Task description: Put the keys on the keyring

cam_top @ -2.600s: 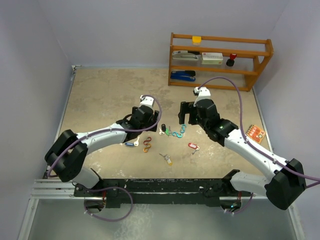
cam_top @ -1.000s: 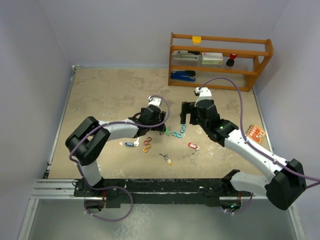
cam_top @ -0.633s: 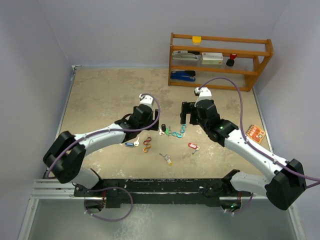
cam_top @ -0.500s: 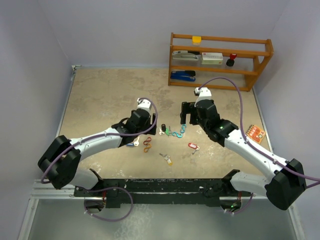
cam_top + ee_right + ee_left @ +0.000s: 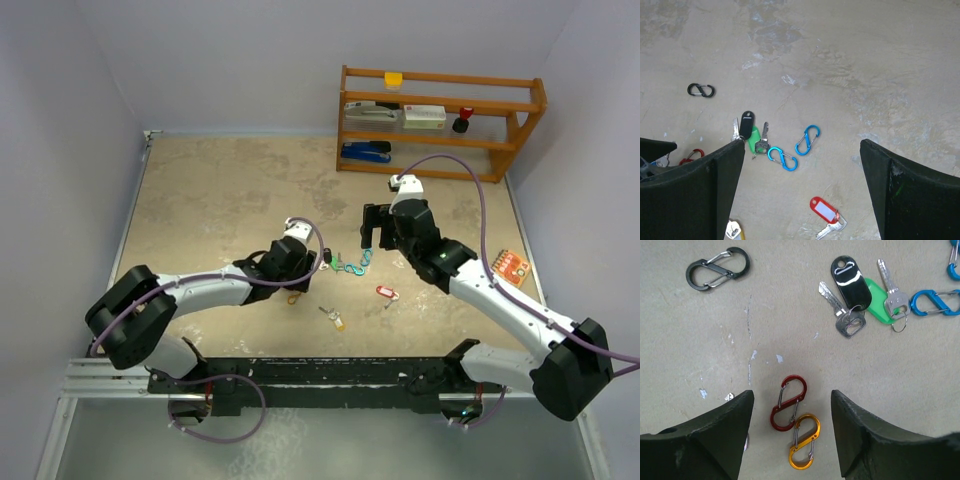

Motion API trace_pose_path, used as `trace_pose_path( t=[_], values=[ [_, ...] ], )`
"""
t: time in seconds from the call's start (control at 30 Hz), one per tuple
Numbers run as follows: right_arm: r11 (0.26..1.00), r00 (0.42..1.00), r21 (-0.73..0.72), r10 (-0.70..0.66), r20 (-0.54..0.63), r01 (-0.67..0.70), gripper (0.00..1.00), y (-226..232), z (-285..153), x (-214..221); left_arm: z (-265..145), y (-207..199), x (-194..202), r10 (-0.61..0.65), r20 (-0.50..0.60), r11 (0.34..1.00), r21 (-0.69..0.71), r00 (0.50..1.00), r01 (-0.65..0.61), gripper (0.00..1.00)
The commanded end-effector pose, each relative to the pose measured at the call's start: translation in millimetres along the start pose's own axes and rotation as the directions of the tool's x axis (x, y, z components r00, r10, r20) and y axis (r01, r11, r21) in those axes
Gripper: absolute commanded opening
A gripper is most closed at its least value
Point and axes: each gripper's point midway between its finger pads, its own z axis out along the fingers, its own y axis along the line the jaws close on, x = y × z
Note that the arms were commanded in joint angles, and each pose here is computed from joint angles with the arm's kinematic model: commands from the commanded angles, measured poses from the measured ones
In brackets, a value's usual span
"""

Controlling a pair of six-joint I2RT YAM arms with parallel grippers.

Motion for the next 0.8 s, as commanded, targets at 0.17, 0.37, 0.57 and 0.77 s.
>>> trace_pose_path(
  t=[0.17, 0.37, 0.57, 0.77],
  values=[
    [1.0, 0.999, -0.01, 0.001, 0.037, -0.001, 1.0, 1.1, -7.5, -9.8, 5.7, -6.8, 1.2, 0.041, 0.01, 0.999, -0.012, 0.999, -0.041, 0.57],
    [1.0, 0.999, -0.013, 0.002, 0.036, -0.001, 1.0, 1.6, -8.1, -9.7, 6.5, -2.3, 6.0, 0.051, 0.001, 0.998, -0.033, 0.999, -0.05, 0.55],
    [1.0, 0.999, -0.013, 0.003, 0.039, -0.002, 1.0, 1.5, -8.4, -10.4, 10.9, 1.1, 12.6, 0.065, -0.018, 0.997, -0.051, 0.998, -0.066, 0.49],
    [1.0, 0.999, -0.01, 0.001, 0.037, -0.001, 1.0, 0.8, -8.5, -9.6, 12.3, 3.7, 16.0, 0.07, -0.027, 0.996, -0.061, 0.997, -0.072, 0.48]
  ],
)
